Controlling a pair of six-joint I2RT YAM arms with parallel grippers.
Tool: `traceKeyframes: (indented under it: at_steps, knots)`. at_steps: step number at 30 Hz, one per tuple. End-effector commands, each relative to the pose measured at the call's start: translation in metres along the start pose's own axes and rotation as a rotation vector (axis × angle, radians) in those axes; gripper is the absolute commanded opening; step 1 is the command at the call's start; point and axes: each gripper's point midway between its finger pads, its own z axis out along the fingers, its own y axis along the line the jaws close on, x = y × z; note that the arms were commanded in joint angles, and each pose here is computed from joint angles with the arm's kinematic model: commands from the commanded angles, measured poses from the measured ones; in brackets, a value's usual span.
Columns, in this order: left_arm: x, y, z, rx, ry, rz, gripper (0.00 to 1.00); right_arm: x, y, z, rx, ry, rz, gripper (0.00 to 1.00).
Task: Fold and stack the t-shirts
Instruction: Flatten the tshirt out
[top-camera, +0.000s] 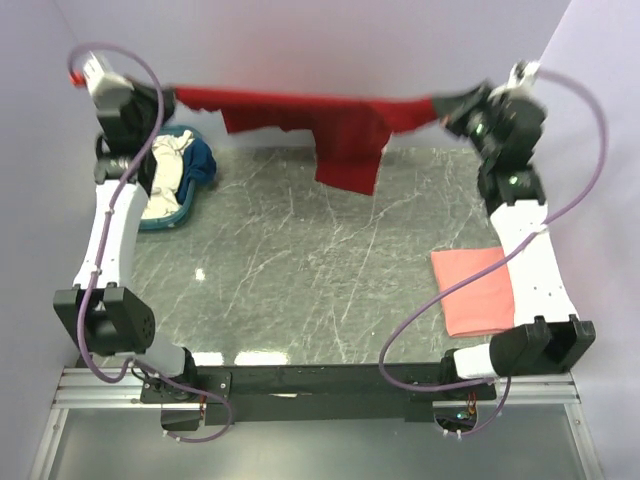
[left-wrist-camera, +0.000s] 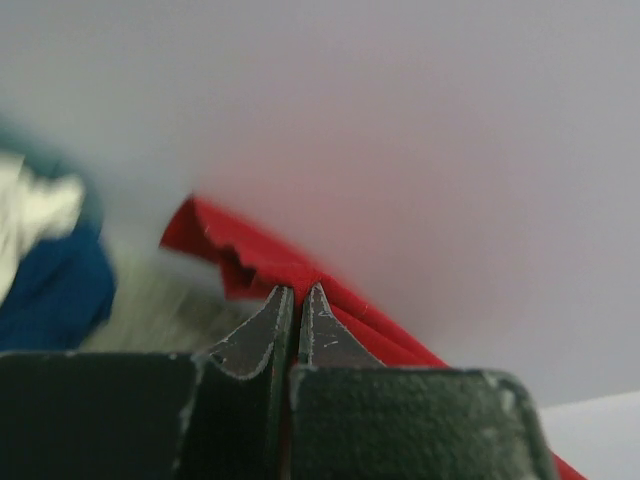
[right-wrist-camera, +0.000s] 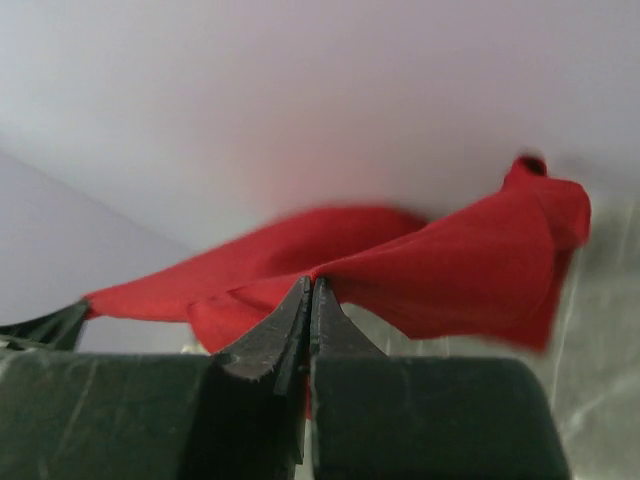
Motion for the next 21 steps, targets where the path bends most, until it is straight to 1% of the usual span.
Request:
traceKeyframes:
  at_steps: [1,2,3,4,5,6,7,8,9,10,11,12,13,14,15,17,19,20,21]
  knots:
    - [0.049,0.063,-0.014,-0.131,0.103,-0.069,0.01,0.052,-0.046,-0.015,0.055,0.055,0.105,0.00]
    - [0.069,0.077,-0.019,-0.156,0.150,-0.088,0.01,0.071,-0.055,-0.019,0.066,0.091,0.148,0.00]
    - [0.104,0.112,-0.028,-0.228,0.222,-0.108,0.00,0.087,-0.063,-0.026,0.073,0.121,0.167,0.00]
    - [0.123,0.128,-0.036,-0.274,0.267,-0.149,0.01,0.123,-0.089,-0.033,0.125,0.190,0.192,0.00]
    - [0.143,0.139,-0.044,-0.295,0.319,-0.174,0.01,0.142,-0.104,-0.040,0.166,0.239,0.203,0.00]
    - [0.177,0.167,-0.061,-0.358,0.393,-0.196,0.01,0.160,-0.117,-0.046,0.199,0.282,0.211,0.00]
    - [0.194,0.180,-0.069,-0.392,0.425,-0.228,0.01,0.187,-0.135,-0.056,0.245,0.340,0.220,0.05]
    - [0.208,0.194,-0.078,-0.436,0.446,-0.243,0.00,0.203,-0.146,-0.064,0.271,0.387,0.214,0.09]
    - [0.233,0.216,-0.097,-0.498,0.497,-0.258,0.01,0.217,-0.156,-0.069,0.289,0.423,0.216,0.21]
    - [0.246,0.226,-0.105,-0.531,0.522,-0.290,0.01,0.238,-0.168,-0.080,0.321,0.473,0.225,0.27]
    - [0.256,0.231,-0.112,-0.540,0.542,-0.306,0.01,0.248,-0.174,-0.085,0.329,0.502,0.218,0.32]
    - [0.273,0.244,-0.129,-0.582,0.580,-0.321,0.01,0.259,-0.179,-0.091,0.333,0.536,0.226,0.37]
    - [0.280,0.251,-0.137,-0.609,0.597,-0.333,0.01,0.275,-0.188,-0.102,0.360,0.576,0.237,0.44]
    - [0.289,0.260,-0.151,-0.652,0.625,-0.333,0.00,0.282,-0.192,-0.108,0.369,0.594,0.231,0.47]
    - [0.287,0.267,-0.156,-0.684,0.612,-0.310,0.01,0.294,-0.199,-0.119,0.388,0.624,0.239,0.50]
    - [0.291,0.275,-0.173,-0.732,0.627,-0.290,0.01,0.301,-0.202,-0.132,0.399,0.641,0.229,0.51]
    - [0.285,0.274,-0.179,-0.734,0.607,-0.281,0.02,0.317,-0.209,-0.150,0.429,0.673,0.231,0.51]
    - [0.286,0.276,-0.186,-0.742,0.607,-0.276,0.04,0.318,-0.208,-0.156,0.427,0.672,0.222,0.51]
    - [0.281,0.275,-0.188,-0.739,0.586,-0.267,0.09,0.326,-0.211,-0.166,0.443,0.689,0.222,0.51]
